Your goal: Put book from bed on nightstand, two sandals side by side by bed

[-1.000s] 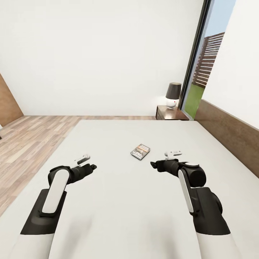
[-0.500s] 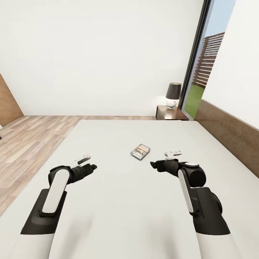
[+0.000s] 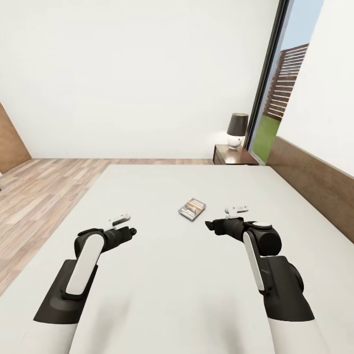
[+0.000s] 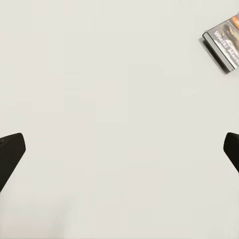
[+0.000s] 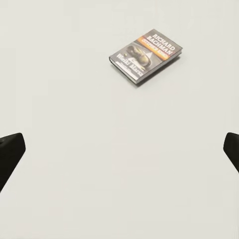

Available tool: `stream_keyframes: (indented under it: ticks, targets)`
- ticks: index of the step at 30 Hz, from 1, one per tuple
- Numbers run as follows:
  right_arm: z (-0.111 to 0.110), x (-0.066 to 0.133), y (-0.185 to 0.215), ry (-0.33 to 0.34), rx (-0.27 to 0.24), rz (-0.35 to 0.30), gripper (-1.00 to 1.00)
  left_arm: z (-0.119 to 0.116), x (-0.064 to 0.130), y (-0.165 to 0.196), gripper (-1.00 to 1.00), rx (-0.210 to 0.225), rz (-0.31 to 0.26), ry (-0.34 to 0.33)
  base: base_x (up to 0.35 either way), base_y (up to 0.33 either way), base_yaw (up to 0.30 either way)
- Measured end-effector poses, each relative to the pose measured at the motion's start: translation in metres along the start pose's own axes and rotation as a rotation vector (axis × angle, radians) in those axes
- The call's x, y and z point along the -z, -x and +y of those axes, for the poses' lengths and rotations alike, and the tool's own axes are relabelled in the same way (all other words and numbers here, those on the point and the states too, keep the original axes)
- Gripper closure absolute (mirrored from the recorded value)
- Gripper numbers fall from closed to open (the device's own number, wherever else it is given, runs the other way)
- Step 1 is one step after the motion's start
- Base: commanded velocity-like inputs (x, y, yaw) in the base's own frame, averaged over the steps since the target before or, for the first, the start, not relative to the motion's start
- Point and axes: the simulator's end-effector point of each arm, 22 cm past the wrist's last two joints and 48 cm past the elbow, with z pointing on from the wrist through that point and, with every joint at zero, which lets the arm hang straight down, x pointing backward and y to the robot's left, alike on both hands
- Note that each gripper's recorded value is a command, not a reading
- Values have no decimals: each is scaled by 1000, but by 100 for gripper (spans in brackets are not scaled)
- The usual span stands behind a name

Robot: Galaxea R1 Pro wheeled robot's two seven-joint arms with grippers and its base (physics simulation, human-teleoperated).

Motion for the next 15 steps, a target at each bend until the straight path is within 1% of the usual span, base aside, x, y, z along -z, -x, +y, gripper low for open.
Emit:
stream_keyframes:
  ticks: [5,15]
  targets:
    - [0,0,0,-1,0,0,-100,1,-1,0,-100,-2,0,4,75,0,0]
    - [0,0,0,0,1,0,-100,-1,-5,-6,-100,-7,15,5,10,0,0]
